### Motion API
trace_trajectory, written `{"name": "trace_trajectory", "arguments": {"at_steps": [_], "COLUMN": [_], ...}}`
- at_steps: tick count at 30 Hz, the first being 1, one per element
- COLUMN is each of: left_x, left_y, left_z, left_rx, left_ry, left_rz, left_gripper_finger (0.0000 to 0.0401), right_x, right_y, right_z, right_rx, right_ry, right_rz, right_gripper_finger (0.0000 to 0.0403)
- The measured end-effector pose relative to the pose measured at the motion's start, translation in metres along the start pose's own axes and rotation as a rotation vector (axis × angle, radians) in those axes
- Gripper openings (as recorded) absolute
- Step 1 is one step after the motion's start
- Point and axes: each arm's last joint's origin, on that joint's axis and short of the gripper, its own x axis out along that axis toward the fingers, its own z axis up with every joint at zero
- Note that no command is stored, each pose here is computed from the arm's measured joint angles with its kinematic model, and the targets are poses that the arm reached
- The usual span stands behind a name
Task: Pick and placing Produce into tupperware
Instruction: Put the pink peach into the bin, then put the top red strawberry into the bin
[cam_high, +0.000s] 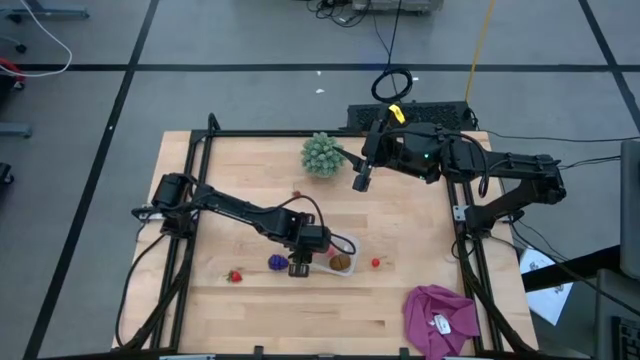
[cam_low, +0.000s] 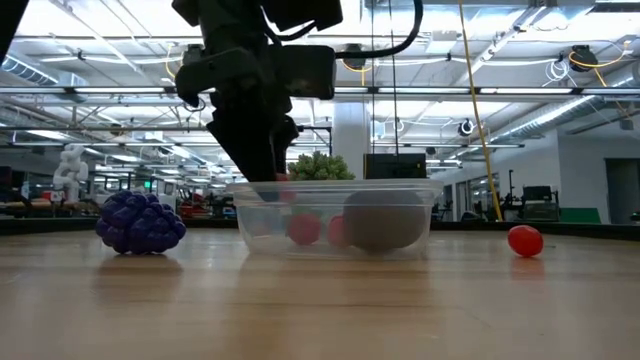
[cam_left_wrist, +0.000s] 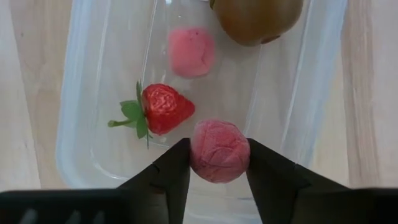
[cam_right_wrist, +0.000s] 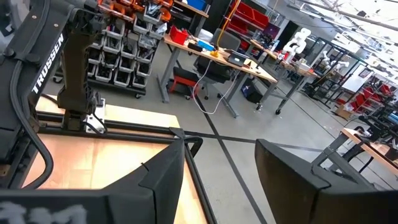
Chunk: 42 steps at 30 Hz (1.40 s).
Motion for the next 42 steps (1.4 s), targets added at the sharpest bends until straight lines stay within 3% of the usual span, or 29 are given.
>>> {"name": "trace_trajectory", "arguments": {"at_steps": [9, 16, 22, 28, 34, 42], "left_x": [0.000, -0.014, -0.051, -0.080, -0.072, -0.049], "left_y": [0.010, 0.010, 0.013, 0.031, 0.073, 0.118], "left_z": [0.001, -0.001, -0.007, -0.017, -0.036, -0.059], "left_rx": [-0.043, -0.022, -0.048, -0.079, -0.158, -0.189], "left_ry": [-0.007, -0.016, -0.054, -0.090, -0.019, -0.032], "left_rz": [0.097, 0.121, 0.196, 0.371, 0.350, 0.325], "left_gripper_finger": [0.0243, 0.0279, 0.0276, 0.0264, 0.0250, 0.0244], "right_x": [0.000, 0.000, 0.000, 0.000, 0.000, 0.000], "right_y": [0.000, 0.000, 0.000, 0.001, 0.001, 0.002], "right_z": [0.000, 0.000, 0.000, -0.001, -0.002, -0.003], "right_rx": [0.000, 0.000, 0.000, -0.004, 0.001, -0.002], "right_ry": [0.001, 0.001, 0.001, 0.007, 0.017, 0.029], "right_rz": [0.000, 0.000, 0.001, 0.004, 0.008, 0.013], "right_gripper_finger": [0.0189, 0.0189, 0.0189, 0.0189, 0.0189, 0.0189]}}
